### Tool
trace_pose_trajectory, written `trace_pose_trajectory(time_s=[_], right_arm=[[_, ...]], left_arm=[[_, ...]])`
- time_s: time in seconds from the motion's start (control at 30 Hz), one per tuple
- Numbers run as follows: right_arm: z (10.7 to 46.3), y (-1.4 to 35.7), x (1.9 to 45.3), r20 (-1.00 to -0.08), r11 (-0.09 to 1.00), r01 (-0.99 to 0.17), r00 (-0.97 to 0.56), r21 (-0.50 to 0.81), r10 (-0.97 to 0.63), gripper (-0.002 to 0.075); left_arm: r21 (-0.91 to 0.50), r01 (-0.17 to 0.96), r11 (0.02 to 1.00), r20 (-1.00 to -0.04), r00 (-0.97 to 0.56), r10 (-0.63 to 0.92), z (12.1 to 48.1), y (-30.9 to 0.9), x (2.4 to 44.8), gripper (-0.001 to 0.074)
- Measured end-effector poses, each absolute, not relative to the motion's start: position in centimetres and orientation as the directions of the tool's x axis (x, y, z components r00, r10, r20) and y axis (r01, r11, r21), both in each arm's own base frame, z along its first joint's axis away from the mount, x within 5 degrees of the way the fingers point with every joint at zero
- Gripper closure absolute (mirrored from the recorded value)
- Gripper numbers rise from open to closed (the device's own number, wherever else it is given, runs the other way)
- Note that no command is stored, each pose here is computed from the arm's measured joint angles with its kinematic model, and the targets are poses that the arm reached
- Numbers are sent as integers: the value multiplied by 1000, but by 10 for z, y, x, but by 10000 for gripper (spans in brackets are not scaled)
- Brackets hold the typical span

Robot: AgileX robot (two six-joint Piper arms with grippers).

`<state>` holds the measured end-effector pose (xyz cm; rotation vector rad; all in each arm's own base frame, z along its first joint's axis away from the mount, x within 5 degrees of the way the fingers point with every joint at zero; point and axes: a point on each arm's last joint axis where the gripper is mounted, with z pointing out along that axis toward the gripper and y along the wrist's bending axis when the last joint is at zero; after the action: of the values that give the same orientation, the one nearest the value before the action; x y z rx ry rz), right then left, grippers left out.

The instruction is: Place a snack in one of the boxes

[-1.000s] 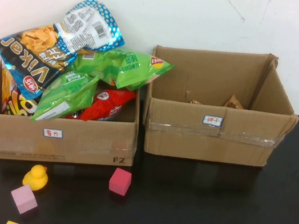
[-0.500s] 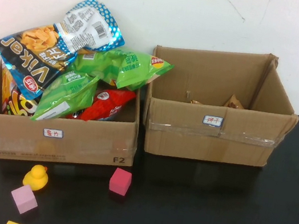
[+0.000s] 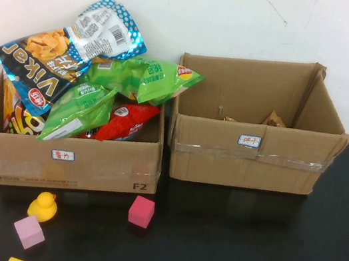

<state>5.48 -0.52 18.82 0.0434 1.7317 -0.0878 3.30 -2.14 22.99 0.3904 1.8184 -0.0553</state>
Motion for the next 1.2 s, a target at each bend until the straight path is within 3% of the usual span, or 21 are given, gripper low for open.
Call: trace_pose_trajectory(time_s=[0.27, 1.2], right_arm=[[169, -6, 52, -945, 995, 96, -324, 0, 31, 727], [168, -6, 51, -943, 995, 102, -330, 1, 35, 727]], left_arm=[[163, 293, 942, -944, -230, 236, 230, -21, 33, 736], [154, 293, 944, -941, -247, 230, 222, -21, 35, 736]])
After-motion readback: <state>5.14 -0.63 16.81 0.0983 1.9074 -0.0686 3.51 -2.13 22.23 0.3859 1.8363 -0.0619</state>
